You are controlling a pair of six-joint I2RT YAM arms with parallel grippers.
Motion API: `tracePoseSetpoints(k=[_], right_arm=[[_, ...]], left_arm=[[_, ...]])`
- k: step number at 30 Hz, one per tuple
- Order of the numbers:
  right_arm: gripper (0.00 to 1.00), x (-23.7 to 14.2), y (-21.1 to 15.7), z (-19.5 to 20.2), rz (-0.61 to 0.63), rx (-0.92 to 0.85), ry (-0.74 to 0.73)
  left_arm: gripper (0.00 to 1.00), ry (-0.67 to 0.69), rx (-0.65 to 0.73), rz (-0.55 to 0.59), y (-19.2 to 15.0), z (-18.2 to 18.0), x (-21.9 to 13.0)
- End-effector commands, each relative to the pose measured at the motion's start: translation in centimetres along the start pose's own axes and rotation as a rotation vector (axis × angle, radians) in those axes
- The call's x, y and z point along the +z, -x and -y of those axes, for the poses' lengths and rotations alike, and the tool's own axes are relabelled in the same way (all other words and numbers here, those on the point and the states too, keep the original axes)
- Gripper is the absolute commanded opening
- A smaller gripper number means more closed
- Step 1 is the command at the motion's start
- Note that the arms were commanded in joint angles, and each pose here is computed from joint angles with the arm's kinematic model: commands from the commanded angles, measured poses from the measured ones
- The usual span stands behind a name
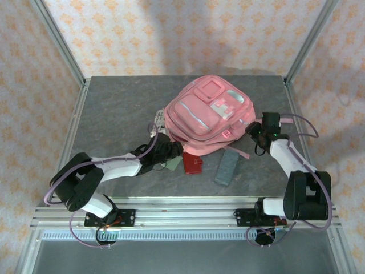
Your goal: Pack the student bag
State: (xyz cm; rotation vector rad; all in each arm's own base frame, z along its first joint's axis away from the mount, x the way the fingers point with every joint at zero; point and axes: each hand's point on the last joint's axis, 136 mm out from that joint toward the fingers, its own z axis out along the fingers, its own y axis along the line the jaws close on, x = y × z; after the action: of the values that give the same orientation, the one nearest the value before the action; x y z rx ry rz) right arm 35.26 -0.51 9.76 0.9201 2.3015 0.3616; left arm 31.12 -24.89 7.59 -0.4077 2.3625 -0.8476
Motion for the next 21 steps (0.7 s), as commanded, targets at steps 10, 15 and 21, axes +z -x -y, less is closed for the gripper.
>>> tracePoseSetpoints(k=[10, 15, 21], right_arm=[[0.30, 4.4, 0.5, -5.0, -0.096, 0.116, 0.274], [0.00, 4.2, 0.2, -5.8, -0.116, 0.124, 0.322], [0.00, 2.0, 0.5, -8.1, -0.129, 0.138, 0.436]], left_arm=[[0.00, 0.042, 0.068, 0.150, 6.8, 1.5, 1.4], [0.00, 0.071, 0.093, 0.150, 8.1, 1.2, 2.4], [0.00, 0.094, 0.118, 0.145, 8.5, 0.7, 3.4]])
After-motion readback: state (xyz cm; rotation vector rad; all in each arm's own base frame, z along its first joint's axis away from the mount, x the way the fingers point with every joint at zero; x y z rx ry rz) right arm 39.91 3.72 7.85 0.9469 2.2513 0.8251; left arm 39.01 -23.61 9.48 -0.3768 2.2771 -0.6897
